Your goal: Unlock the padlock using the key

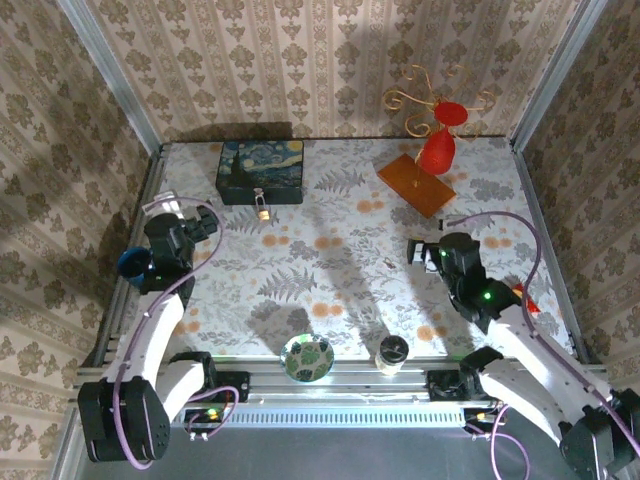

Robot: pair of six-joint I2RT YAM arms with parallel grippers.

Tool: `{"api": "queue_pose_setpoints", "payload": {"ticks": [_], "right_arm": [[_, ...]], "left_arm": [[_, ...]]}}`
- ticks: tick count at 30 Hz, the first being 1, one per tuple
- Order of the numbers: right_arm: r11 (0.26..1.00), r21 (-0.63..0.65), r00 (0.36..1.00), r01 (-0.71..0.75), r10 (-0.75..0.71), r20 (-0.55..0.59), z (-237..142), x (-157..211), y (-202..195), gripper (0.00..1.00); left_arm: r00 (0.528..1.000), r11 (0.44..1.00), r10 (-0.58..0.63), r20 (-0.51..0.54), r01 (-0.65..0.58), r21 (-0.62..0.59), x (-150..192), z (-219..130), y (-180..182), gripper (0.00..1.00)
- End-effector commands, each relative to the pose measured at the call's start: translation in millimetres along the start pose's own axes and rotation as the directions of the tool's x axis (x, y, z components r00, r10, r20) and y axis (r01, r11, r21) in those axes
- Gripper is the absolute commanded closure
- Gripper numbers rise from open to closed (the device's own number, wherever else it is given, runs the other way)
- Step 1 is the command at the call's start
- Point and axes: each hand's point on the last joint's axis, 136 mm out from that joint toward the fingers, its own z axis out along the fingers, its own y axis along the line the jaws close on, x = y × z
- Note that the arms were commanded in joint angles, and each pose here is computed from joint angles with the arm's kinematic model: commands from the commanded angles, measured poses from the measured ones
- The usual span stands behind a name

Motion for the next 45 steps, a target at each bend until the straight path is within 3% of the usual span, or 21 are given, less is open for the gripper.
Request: {"api": "queue_pose_setpoints", "payload": {"ticks": [1, 10, 17, 22, 32, 45], "right_arm": [[1.0, 0.017, 0.998, 0.008, -0.007, -0.062, 3, 1, 13, 0.0], [0.99, -0.1, 0.986, 0.103, -0.115, -0.123, 31, -29, 119, 0.0], [0.97, -0.242, 0.979, 0.036, -0.082, -0.185, 68, -40, 215, 0.0], [0.973, -0.222, 0.975, 0.064, -0.109, -0.196, 112, -56, 255, 0.0], [0.977, -0.212, 0.985, 0.016, -0.053, -0.166, 170, -83, 279, 0.04], [0.963, -0.262, 0.984, -0.056, 0.008, -0.179, 242, -90, 309, 0.09]], "left_arm": [[0.993, 0.997, -0.079, -0.088, 0.078, -0.017, 11, 8, 0, 0.0], [0.964, 0.998, -0.045, -0.262, 0.056, 0.037, 3, 68, -30, 0.0], [0.927, 0.98, -0.125, -0.354, 0.172, 0.104, 1, 124, -42, 0.0], [0.908, 0.978, -0.116, -0.402, 0.176, 0.114, 7, 164, -47, 0.13], [0.839, 0.979, -0.009, -0.544, 0.119, 0.168, 49, 224, -60, 0.22], [0.817, 0.979, 0.09, -0.57, 0.032, 0.2, 72, 238, -69, 0.24]]}}
